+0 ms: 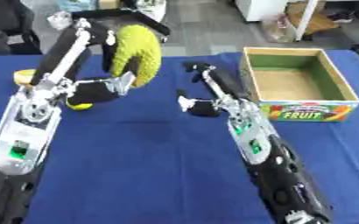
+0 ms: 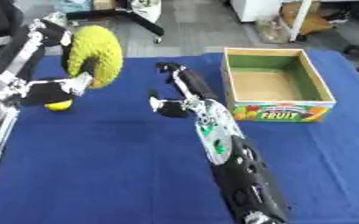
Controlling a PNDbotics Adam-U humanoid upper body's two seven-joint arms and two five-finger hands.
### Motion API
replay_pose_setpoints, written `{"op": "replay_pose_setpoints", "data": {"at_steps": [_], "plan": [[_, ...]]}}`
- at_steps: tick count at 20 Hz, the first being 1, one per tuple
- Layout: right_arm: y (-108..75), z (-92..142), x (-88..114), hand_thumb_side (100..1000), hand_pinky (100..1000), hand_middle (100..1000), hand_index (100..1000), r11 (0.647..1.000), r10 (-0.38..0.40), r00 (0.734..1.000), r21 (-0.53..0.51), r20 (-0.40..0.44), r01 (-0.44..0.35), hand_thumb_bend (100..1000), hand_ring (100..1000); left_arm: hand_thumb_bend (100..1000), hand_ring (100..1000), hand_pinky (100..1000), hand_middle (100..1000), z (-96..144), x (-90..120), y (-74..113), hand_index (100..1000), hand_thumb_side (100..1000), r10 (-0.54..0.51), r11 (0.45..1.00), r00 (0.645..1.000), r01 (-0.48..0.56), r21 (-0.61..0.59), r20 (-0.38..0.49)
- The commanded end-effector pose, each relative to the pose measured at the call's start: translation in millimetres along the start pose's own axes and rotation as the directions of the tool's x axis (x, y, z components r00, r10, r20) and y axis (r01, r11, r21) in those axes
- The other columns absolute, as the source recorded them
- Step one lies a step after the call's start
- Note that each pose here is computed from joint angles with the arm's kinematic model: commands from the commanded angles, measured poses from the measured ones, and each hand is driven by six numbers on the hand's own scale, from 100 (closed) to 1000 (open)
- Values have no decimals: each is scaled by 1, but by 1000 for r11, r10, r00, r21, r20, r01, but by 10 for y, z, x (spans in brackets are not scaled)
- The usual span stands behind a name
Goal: Pick up the objects with one hand, pass them to the other hand, and then place them into the box on the other side of the table.
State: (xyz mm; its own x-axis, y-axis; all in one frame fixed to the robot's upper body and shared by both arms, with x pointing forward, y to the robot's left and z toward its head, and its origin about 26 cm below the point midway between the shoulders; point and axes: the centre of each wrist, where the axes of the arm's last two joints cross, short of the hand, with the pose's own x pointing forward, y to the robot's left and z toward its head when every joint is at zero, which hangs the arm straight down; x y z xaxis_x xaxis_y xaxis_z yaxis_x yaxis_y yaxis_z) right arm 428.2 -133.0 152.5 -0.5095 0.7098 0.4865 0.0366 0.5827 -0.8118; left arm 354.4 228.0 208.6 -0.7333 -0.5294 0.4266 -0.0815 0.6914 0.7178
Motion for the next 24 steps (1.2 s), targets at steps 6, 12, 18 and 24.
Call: {"op": "replay_pose_setpoints", "data": {"at_steps": [6,12,18,24], "plan": [[-1146,-332,683,347,847,836,948,971,222,927,-150,301,-184,165,779,100,242,517,214,86,-230,30,346,162,-134,982,991,132,-134,-7],[-999,-454,1330,363,868,852,961,941,261,772,26,580,-337,156,804,100,244,523,215,-114,-288,-319,346,182,-54,980,993,73,-183,106],[-858,-448,1587,379,880,861,967,904,236,690,105,684,-414,163,818,100,254,527,220,-224,-296,-512,346,211,154,988,980,-149,-51,129],[-863,-432,1648,393,884,867,973,884,227,667,137,709,-447,176,824,100,270,531,231,-208,-334,-521,354,222,328,931,934,-345,119,141]]}}
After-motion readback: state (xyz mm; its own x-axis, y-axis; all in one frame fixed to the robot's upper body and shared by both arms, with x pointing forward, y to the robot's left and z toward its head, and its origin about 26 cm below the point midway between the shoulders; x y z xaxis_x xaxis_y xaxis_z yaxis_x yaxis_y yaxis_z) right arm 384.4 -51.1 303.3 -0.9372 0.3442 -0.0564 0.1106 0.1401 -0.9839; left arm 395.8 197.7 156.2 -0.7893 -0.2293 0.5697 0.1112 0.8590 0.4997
